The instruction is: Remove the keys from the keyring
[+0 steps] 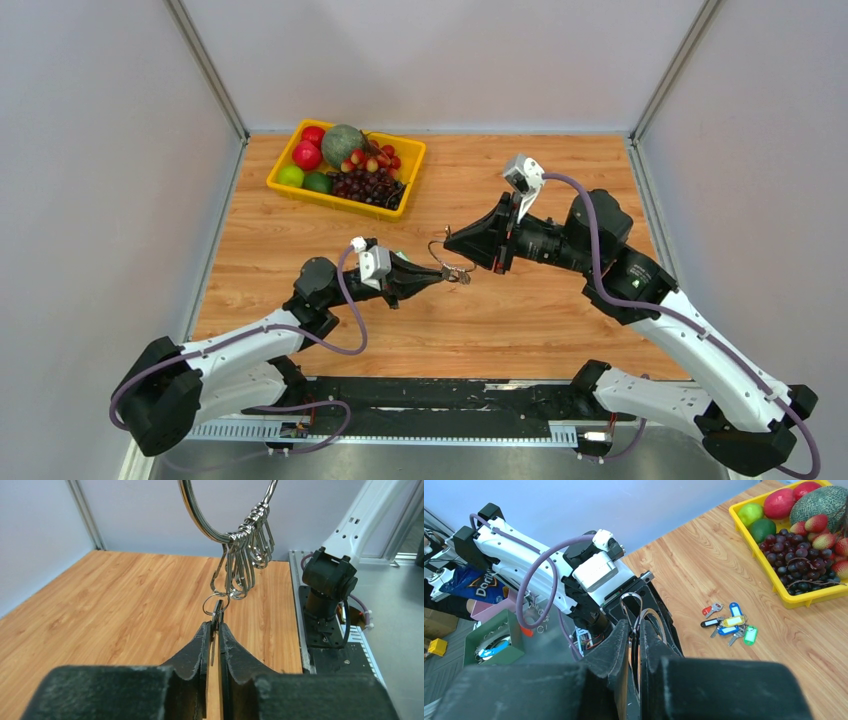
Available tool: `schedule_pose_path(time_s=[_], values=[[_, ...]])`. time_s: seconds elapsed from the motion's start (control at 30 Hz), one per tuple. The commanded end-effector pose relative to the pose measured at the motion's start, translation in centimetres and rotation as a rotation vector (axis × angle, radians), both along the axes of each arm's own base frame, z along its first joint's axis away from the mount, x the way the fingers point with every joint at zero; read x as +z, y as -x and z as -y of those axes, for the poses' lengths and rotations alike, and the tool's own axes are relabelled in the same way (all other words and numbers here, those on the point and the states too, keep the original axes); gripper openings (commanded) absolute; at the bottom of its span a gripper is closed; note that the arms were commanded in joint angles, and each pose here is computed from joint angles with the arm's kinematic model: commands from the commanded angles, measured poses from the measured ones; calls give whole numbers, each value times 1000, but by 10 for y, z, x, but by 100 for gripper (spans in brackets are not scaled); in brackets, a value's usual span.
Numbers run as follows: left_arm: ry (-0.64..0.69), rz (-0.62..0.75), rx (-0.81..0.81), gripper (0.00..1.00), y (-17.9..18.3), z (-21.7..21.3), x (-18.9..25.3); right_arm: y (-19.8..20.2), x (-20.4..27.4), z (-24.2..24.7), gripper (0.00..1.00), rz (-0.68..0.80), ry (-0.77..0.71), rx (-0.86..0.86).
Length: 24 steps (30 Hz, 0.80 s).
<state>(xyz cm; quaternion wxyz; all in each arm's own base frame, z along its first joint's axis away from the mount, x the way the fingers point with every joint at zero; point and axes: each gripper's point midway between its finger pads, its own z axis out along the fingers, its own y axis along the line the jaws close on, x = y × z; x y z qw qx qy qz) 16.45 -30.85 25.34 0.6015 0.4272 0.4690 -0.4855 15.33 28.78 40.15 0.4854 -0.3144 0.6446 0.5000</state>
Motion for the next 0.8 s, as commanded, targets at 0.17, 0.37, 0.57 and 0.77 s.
schedule_pose_path(time_s=[0.17,0.37,0.57,0.77], values=[[-32,37,77,0,-12,-4,25,6,6,28,0,70,-79,-97],[-160,17,172,0,-23,-17,19,2,-42,51,2,45,-50,-209],[-264,46,214,0,-24,-22,30,4,-80,54,71,70,-17,-200],[-548,152,269,0,-24,-35,38,9,-87,47,80,209,15,-119]])
